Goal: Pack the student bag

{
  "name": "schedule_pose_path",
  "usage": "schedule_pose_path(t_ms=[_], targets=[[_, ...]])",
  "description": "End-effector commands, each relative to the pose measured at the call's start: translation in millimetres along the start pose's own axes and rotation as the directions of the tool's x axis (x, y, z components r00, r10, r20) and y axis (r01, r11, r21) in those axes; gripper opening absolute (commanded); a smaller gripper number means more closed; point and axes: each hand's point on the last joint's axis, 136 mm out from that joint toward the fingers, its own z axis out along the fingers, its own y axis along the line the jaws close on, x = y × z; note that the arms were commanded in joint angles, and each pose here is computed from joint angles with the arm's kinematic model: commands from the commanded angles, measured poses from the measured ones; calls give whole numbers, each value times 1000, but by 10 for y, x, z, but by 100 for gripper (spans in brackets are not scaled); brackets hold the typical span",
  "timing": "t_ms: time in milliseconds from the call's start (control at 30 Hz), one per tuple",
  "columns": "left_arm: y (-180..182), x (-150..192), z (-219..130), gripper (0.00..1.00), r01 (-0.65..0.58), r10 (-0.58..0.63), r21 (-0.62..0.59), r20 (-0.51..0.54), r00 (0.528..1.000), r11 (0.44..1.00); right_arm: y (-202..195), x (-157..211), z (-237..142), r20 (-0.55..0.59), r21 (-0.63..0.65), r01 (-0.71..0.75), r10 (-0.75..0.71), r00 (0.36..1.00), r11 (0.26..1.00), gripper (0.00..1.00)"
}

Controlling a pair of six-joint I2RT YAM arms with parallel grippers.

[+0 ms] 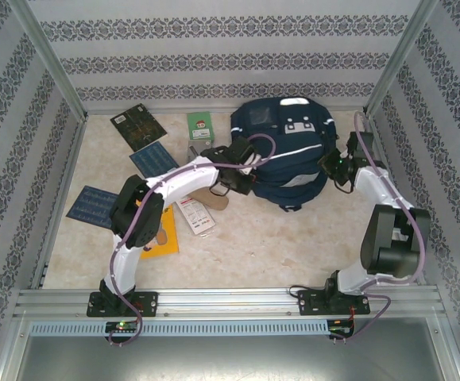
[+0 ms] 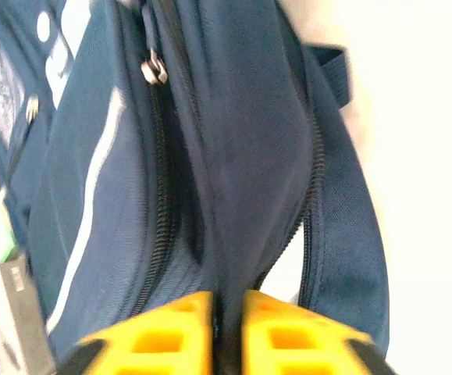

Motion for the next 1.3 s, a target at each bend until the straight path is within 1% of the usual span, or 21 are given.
schedule_pose_path(t_ms=[0, 33, 67, 133, 200, 433, 600, 733, 833, 900, 967, 1000, 1067, 1133, 1167, 1200, 1233, 1267], targets=[[-628, 29, -48, 0, -69, 68, 135, 16, 998, 988, 170, -387, -86, 92, 2, 83, -83, 992, 997, 35], [-710, 25, -9, 0, -70, 69, 145, 16, 998, 987, 197, -388, -113, 91, -3, 80, -79, 993, 997, 40], [-766, 7, 19, 0, -66, 64, 157, 17, 998, 985, 209, -359, -143, 87, -6, 73, -72, 994, 997, 43], [-890, -47, 60, 0, -55, 51, 194, 22, 998, 979, 205, -227, -221, 68, -7, 59, -58, 996, 998, 44], [-984, -89, 85, 0, -60, 55, 217, 28, 998, 974, 157, -20, -296, 41, 2, 36, -36, 999, 999, 46], [-1077, -85, 153, 0, -73, 72, 241, 16, 997, 968, -37, 944, -409, -91, -4, -63, 62, 994, 998, 47], [-1066, -43, 191, 0, -68, 70, 241, 0, 998, 968, -180, 1392, -375, -151, 0, -171, 169, 974, 985, 46], [-1087, -36, 195, 0, -70, 72, 240, 1, 997, 968, -261, 1483, -229, -150, 6, -215, 213, 965, 977, 48], [-1096, -14, 198, 0, -77, 80, 237, -4, 997, 968, -173, 1435, -91, -156, -36, -237, 228, 961, 971, 52], [-1091, -8, 205, 0, -75, 79, 235, -8, 997, 969, -105, 1409, -9, -166, -64, -262, 249, 954, 963, 53], [-1092, -2, 202, 0, -76, 80, 232, -9, 997, 970, -83, 1407, 63, -183, -64, -277, 261, 948, 959, 53], [-1087, -5, 206, 0, -76, 80, 229, -8, 997, 970, -78, 1413, 94, -194, -60, -281, 265, 944, 958, 51], [-1079, -3, 206, 0, -75, 79, 224, -10, 997, 972, -101, 1436, 134, -205, -46, -287, 272, 940, 957, 44], [-1071, -8, 205, 0, -73, 77, 219, -9, 997, 973, -150, 1452, 140, -201, -29, -288, 277, 940, 957, 24], [-1061, -8, 206, 0, -72, 76, 213, -9, 997, 974, -167, 1459, 133, -197, -25, -286, 276, 941, 958, 16], [-1032, 0, 220, 0, -69, 73, 198, -13, 997, 978, -190, 1457, 119, -190, -18, -282, 274, 943, 959, 4], [-997, -3, 224, 0, -68, 71, 177, -14, 997, 982, -218, 1459, 106, -186, -9, -279, 273, 944, 960, 0], [-948, 6, 241, 0, -64, 68, 153, -19, 997, 986, -232, 1451, 90, -179, -7, -276, 270, 946, 961, 0]])
